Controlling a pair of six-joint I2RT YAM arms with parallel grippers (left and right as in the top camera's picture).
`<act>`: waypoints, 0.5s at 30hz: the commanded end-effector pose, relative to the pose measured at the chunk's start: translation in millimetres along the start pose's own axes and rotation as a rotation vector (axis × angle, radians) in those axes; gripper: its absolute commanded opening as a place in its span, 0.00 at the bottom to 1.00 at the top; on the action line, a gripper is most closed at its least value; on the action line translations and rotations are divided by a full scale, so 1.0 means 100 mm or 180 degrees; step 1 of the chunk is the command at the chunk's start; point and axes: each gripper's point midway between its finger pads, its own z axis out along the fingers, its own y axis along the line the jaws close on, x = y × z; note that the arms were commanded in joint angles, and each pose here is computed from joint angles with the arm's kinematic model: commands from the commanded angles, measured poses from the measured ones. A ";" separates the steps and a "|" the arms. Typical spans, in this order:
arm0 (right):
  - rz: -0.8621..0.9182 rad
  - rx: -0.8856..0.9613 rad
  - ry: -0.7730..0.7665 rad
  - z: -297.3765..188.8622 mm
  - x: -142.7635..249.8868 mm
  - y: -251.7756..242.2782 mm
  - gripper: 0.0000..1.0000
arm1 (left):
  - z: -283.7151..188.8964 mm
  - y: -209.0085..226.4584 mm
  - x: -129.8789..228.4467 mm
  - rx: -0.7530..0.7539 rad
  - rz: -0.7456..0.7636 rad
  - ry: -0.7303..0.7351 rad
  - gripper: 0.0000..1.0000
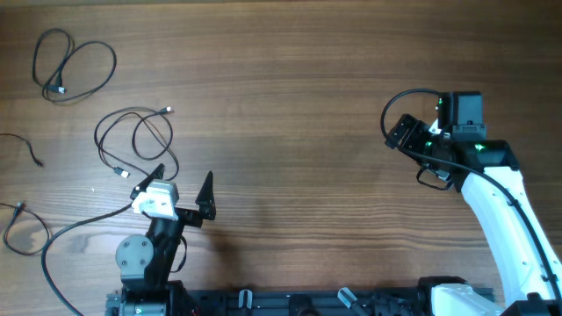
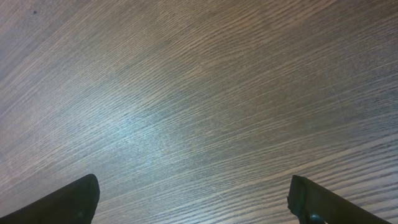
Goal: Untangle cables
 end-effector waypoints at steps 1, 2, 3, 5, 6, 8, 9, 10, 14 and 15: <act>0.0058 -0.0003 0.0032 0.02 0.01 0.00 1.00 | 0.01 0.02 0.05 -0.0029 0.0053 0.0045 1.00; 0.0057 -0.0010 0.0021 0.01 0.00 0.00 1.00 | 0.01 0.02 0.05 -0.0029 0.0053 0.0045 1.00; 0.0055 -0.0025 -0.0002 -0.01 0.00 0.01 1.00 | 0.01 0.02 0.05 -0.0029 0.0053 0.0045 1.00; 0.0043 -0.0092 -0.0107 -0.11 -0.04 0.04 1.00 | 0.01 0.02 0.05 -0.0029 0.0053 0.0045 1.00; 0.0038 -0.0128 -0.0163 -0.17 -0.06 0.06 1.00 | 0.01 0.02 0.05 -0.0029 0.0053 0.0045 1.00; 0.0020 -0.0245 -0.0344 -0.35 -0.10 0.10 1.00 | 0.01 0.02 0.05 -0.0029 0.0053 0.0045 1.00; 0.0014 -0.0294 -0.0421 -0.43 -0.10 0.11 1.00 | 0.01 0.02 0.05 -0.0029 0.0053 0.0045 1.00; 0.0004 -0.0357 -0.0519 -0.53 -0.09 0.11 1.00 | 0.01 0.02 0.05 -0.0029 0.0053 0.0045 1.00; -0.0039 -0.0617 -0.0930 -0.93 -0.04 0.11 1.00 | 0.01 0.02 0.05 -0.0029 0.0053 0.0045 1.00; -0.0061 -0.0667 -0.1074 -1.04 -0.01 0.09 1.00 | 0.01 0.02 0.05 -0.0029 0.0053 0.0045 1.00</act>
